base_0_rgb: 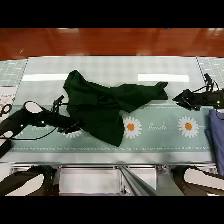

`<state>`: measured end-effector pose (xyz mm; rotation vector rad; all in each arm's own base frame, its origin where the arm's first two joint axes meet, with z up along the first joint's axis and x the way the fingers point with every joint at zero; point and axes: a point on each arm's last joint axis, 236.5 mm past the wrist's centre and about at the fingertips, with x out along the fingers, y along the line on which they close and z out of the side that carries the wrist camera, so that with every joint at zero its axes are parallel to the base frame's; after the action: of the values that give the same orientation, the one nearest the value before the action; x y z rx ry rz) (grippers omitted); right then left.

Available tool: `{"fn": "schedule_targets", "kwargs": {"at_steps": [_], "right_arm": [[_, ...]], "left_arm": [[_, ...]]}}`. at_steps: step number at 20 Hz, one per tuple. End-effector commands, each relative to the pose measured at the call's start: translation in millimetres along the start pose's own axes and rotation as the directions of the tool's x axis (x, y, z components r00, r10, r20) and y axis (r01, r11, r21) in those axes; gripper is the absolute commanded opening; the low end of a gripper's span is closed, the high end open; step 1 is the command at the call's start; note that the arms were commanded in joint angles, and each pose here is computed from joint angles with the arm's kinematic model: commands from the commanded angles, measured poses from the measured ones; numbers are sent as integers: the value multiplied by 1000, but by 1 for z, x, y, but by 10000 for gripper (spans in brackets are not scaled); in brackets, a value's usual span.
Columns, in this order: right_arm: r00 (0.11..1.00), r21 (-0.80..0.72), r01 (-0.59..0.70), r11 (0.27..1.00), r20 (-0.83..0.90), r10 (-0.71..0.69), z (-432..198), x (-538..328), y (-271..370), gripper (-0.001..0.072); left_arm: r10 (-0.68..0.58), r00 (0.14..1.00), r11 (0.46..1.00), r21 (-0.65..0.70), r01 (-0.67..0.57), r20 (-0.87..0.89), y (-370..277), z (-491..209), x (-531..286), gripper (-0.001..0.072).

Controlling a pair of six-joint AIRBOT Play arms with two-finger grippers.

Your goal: Fold the shirts.

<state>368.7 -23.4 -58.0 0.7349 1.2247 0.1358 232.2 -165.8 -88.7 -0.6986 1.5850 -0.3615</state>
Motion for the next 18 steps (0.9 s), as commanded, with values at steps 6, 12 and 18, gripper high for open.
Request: {"fn": "schedule_targets", "kwargs": {"at_steps": [6, 12, 18], "right_arm": [[1000, 54, -21, 998, 9, 21, 6, 16, -6, 410], [997, 116, -74, 990, 17, 73, 28, 40, -4, 410], [993, 59, -88, 994, -78, 93, 32, 83, 22, 405]], "left_arm": [[-83, 977, 983, -142, 112, 198, -23, 48, 22, 487], [-119, 976, 993, 4, 120, 180, -43, 54, 14, 20], [-122, 976, 992, 7, 122, 182, -44, 55, 13, 20]]}}
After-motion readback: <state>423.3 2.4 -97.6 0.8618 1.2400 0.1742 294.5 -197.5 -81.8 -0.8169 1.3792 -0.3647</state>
